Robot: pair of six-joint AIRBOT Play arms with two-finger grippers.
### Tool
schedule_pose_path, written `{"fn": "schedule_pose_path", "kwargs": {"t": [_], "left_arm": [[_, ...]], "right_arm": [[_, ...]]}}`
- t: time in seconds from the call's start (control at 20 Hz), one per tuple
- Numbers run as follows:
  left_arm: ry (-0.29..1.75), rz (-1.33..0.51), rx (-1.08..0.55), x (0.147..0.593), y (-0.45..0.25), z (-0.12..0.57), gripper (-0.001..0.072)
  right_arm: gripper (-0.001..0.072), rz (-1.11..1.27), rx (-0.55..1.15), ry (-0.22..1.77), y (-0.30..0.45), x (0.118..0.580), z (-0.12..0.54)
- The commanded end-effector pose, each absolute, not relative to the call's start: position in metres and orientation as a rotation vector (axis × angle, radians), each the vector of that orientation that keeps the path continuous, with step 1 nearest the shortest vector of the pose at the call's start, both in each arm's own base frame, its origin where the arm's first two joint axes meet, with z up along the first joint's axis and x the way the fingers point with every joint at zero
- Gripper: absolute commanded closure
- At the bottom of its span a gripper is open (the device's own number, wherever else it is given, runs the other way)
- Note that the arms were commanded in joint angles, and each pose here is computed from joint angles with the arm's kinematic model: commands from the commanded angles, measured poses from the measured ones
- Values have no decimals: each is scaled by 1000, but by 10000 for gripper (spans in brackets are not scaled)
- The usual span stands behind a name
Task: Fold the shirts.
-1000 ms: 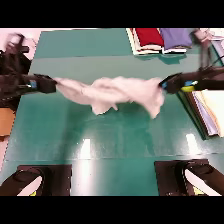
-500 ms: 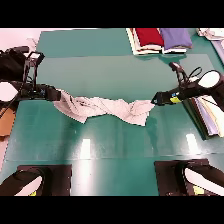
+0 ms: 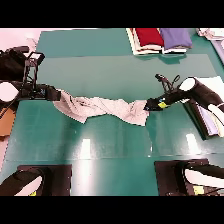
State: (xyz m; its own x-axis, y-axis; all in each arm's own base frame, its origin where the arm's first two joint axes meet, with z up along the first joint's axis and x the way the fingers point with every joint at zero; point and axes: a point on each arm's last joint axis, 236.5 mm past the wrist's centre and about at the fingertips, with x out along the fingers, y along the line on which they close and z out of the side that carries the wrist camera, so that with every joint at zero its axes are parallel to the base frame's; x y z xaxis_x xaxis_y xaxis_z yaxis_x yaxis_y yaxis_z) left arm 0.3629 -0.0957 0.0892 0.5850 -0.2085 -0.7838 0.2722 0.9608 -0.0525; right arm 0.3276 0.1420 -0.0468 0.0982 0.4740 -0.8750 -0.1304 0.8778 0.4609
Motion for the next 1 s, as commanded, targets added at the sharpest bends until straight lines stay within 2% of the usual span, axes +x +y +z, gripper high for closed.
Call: {"fn": "schedule_pose_path", "kwargs": {"t": [0.0, 0.05, 0.25, 0.45, 0.55, 0.7, 0.85, 0.95], "left_arm": [[905, -281, 75, 363, -96, 89, 686], [905, -281, 75, 363, -96, 89, 687], [845, -234, 122, 369, -82, 111, 687], [588, -127, 150, 379, -56, 222, 686], [416, -114, 137, 367, -51, 299, 687], [166, -107, 102, 324, -42, 403, 687], [-6, -100, 76, 274, -32, 468, 687], [-20, -101, 68, 257, -28, 473, 687]], "right_arm": [[661, 502, 239, 1353, 153, 341, -40], [698, 508, 229, 1321, 153, 347, -31], [698, 486, 214, 1057, 136, 387, 62], [698, 423, 167, 662, 94, 400, 225], [698, 377, 128, 478, 73, 381, 305], [698, 287, 71, 261, 45, 336, 395], [699, 180, 20, 158, 21, 293, 442], [699, 109, 7, 142, 7, 277, 450]]}}
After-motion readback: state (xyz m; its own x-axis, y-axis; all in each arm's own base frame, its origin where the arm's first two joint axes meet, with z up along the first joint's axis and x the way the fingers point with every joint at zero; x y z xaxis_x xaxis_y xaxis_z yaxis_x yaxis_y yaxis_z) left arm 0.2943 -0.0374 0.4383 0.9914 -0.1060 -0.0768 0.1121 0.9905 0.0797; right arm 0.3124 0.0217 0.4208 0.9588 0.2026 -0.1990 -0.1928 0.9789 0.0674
